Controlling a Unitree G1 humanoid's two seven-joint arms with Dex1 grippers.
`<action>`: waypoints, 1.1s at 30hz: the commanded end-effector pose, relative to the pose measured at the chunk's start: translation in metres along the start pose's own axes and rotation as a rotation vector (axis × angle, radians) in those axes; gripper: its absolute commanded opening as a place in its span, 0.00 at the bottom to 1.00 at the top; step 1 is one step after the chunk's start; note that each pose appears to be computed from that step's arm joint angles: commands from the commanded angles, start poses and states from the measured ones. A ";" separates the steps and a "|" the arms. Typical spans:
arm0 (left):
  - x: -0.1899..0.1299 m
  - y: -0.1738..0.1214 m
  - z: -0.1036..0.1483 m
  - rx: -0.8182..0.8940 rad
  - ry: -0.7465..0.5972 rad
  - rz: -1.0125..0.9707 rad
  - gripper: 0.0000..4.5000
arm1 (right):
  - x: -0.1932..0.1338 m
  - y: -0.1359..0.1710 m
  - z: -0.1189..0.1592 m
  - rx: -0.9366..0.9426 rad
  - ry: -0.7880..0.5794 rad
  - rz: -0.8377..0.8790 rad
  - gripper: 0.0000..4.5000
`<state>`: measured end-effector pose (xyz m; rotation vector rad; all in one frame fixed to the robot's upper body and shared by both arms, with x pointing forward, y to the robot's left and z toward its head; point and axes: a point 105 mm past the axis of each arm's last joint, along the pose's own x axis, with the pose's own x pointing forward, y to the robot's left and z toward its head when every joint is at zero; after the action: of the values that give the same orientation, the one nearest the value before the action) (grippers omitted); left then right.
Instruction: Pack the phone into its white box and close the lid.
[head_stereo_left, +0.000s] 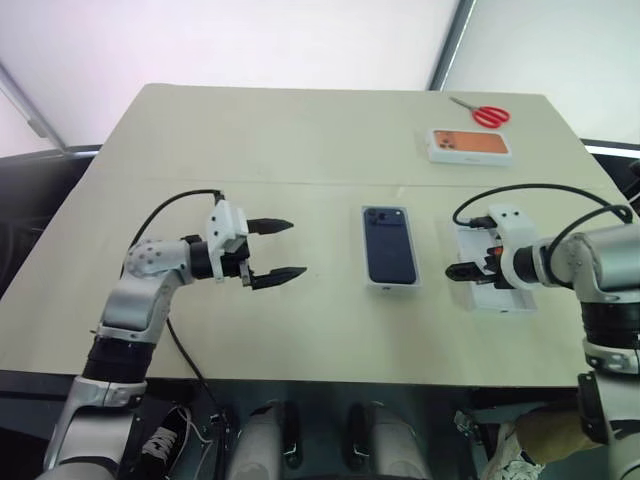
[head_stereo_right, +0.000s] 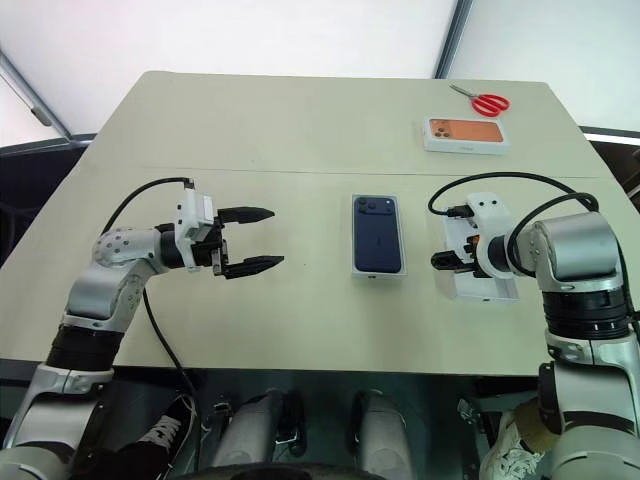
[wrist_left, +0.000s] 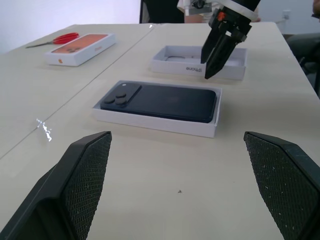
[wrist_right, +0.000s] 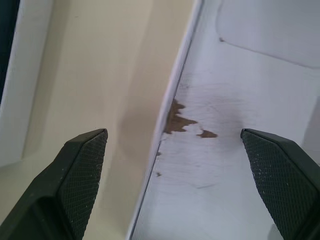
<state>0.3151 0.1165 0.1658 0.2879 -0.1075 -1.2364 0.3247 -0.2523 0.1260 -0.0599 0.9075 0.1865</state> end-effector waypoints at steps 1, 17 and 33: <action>0.002 0.000 0.007 0.030 -0.016 0.011 1.00 | -0.002 0.000 0.006 0.022 -0.031 -0.010 0.81; 0.003 0.006 0.006 -0.002 -0.013 0.045 1.00 | -0.007 0.011 0.042 0.110 -0.183 0.004 0.01; 0.021 0.039 0.003 -0.180 -0.025 0.235 1.00 | -0.048 0.157 0.109 0.520 -0.563 1.066 0.01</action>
<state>0.3541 0.1085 0.1626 0.0893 0.0035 -1.0265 0.3613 -0.0989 0.2206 0.9147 0.3781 0.8105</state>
